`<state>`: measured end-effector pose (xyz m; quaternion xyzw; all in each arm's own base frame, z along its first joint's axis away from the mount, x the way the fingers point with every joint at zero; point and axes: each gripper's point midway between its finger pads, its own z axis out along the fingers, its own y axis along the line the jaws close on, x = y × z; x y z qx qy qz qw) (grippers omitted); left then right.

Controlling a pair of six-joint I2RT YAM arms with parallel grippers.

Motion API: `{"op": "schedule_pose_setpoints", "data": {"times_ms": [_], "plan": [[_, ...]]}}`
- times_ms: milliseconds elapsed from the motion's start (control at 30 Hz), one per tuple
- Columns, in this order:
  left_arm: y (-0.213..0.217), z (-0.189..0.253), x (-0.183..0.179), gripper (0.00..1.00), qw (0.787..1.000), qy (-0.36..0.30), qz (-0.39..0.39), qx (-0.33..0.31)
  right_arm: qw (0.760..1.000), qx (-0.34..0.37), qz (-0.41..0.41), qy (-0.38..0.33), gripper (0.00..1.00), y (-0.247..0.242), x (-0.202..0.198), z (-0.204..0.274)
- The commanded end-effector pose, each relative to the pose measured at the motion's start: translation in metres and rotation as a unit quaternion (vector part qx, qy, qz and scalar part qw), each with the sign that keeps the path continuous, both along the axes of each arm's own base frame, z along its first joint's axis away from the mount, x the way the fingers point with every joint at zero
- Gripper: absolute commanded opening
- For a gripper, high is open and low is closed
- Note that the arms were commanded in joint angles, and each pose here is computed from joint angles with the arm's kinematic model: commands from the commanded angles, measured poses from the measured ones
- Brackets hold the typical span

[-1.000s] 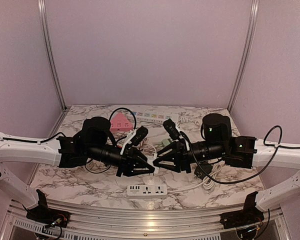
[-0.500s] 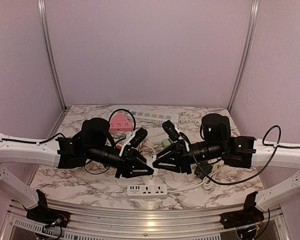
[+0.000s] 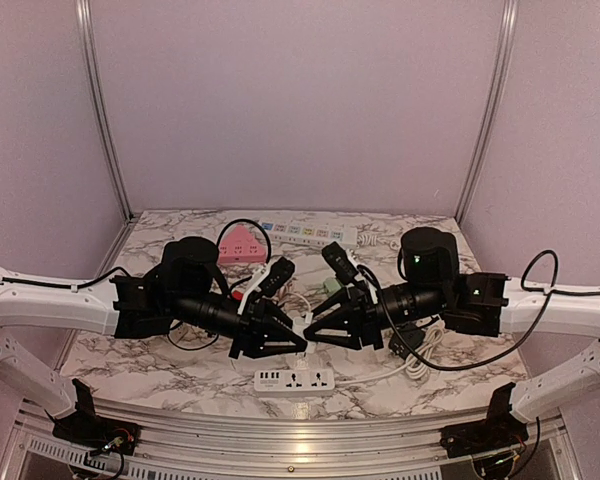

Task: Insert the plug
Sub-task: Pass from the left arm to the right

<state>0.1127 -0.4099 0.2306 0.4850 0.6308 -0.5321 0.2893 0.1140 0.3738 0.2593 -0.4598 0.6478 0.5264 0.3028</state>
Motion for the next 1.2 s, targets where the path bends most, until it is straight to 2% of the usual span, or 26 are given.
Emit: {"op": "schedule_pose_setpoints", "data": {"times_ms": [0,133,233,433,567,633,733,833,933,967,1000,1100,1167], "plan": [[0.0,0.02,-0.001,0.0,0.999,-0.025,-0.001,-0.033,0.999,0.028,0.029,-0.008,0.33,0.004,-0.01,0.015],[0.0,0.018,-0.001,0.0,0.999,-0.024,-0.001,-0.032,0.999,0.028,0.026,-0.009,0.37,0.004,-0.008,0.016],[-0.001,0.019,-0.002,0.0,0.999,-0.024,-0.002,-0.032,0.999,0.023,0.025,-0.007,0.31,0.005,-0.008,0.013],[0.0,0.021,-0.001,0.0,0.999,-0.029,-0.002,-0.035,1.0,0.012,0.023,-0.002,0.3,0.005,-0.007,0.004],[0.0,0.021,-0.001,0.0,0.999,-0.029,0.0,-0.035,1.0,0.01,0.024,0.0,0.24,0.005,-0.007,0.002],[0.001,0.02,-0.001,0.0,0.999,-0.029,0.001,-0.034,1.0,0.008,0.027,0.002,0.19,0.005,-0.008,0.0],[0.002,0.019,0.0,0.01,0.999,-0.029,0.005,-0.033,0.999,0.006,0.035,0.007,0.0,0.005,-0.01,-0.003],[0.004,0.021,0.001,0.2,0.999,-0.032,0.013,-0.035,0.999,0.006,0.043,0.008,0.0,0.004,-0.013,-0.003],[0.007,0.022,0.006,0.57,0.998,-0.034,0.032,-0.035,0.999,0.009,0.042,-0.004,0.0,0.002,-0.013,-0.001],[0.008,0.023,0.006,0.64,0.998,-0.035,0.037,-0.036,0.999,0.01,0.041,-0.009,0.0,0.002,-0.013,0.0],[0.01,0.024,0.008,0.77,0.998,-0.036,0.044,-0.036,0.999,0.012,0.041,-0.016,0.0,0.001,-0.013,0.002],[0.015,0.023,0.012,0.94,0.997,-0.036,0.066,-0.035,0.998,0.013,0.037,-0.041,0.0,0.001,-0.009,0.008],[0.021,0.025,0.015,0.99,0.995,-0.038,0.083,-0.036,0.998,0.001,0.031,-0.054,0.0,0.002,-0.005,0.005]]}}
